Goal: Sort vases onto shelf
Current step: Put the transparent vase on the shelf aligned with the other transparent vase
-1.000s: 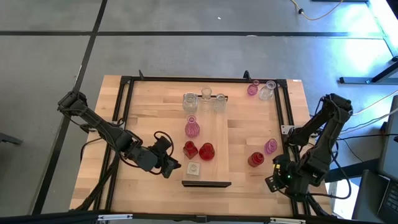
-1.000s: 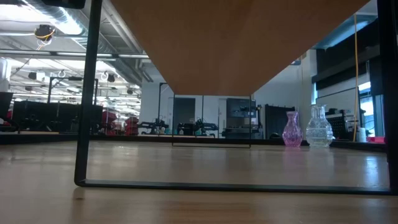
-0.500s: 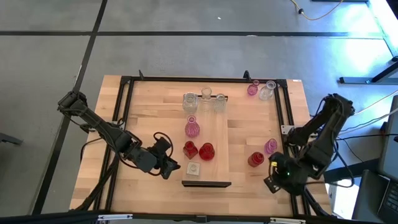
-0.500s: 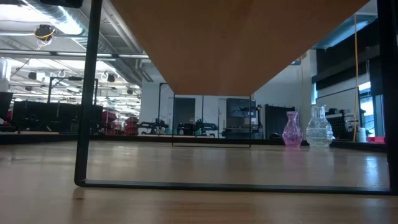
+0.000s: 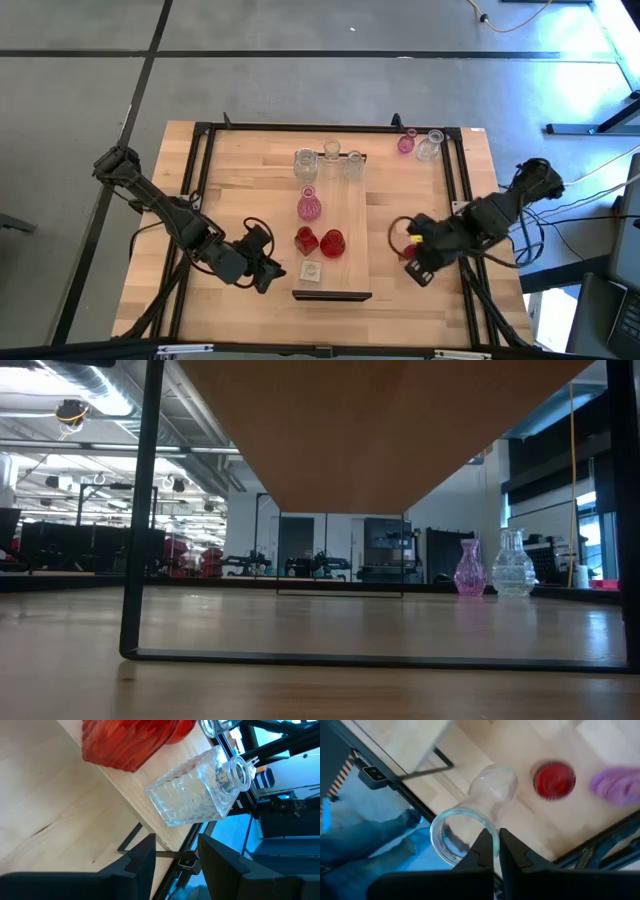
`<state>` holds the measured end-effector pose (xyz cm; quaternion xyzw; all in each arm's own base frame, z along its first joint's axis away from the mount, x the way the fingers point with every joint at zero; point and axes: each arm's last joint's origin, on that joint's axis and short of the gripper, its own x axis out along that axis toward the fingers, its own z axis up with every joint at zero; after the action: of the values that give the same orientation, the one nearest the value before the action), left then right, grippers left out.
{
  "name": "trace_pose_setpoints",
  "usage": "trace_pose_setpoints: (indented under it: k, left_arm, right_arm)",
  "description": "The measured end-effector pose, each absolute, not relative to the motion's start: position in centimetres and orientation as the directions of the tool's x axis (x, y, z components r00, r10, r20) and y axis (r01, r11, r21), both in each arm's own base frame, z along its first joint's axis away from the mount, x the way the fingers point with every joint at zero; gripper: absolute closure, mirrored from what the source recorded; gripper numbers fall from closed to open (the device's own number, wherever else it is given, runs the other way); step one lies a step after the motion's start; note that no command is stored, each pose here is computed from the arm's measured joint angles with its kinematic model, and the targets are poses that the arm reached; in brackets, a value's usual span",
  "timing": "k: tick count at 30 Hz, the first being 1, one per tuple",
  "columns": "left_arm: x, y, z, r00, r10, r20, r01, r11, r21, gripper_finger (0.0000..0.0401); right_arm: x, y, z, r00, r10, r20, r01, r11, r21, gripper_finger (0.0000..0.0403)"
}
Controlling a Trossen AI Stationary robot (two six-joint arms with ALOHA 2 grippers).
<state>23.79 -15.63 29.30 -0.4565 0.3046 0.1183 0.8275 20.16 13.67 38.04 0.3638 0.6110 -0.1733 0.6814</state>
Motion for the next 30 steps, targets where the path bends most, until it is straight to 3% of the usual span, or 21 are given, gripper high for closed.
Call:
trace_pose_setpoints:
  k: [13, 25, 30]
  left_arm:
    - [23.0, -16.4, 29.1, 0.787, -0.052, -0.615, -0.488, 0.558, -0.672, 0.0262]
    - [23.0, -16.3, 29.1, 0.786, -0.050, -0.616, -0.495, 0.545, -0.677, 0.0262]
    - [23.0, -16.4, 29.1, 0.786, -0.051, -0.616, -0.494, 0.546, -0.676, 0.0262]
  right_arm:
    - [24.7, 11.7, 42.1, 0.276, 0.249, -0.928, 0.538, 0.761, 0.364, 0.0403]
    - [27.8, 11.9, 41.2, 0.256, 0.282, -0.925, 0.443, 0.816, 0.371, 0.0403]
    - [28.8, 12.4, 41.6, 0.334, 0.328, -0.884, 0.377, 0.813, 0.444, 0.0403]
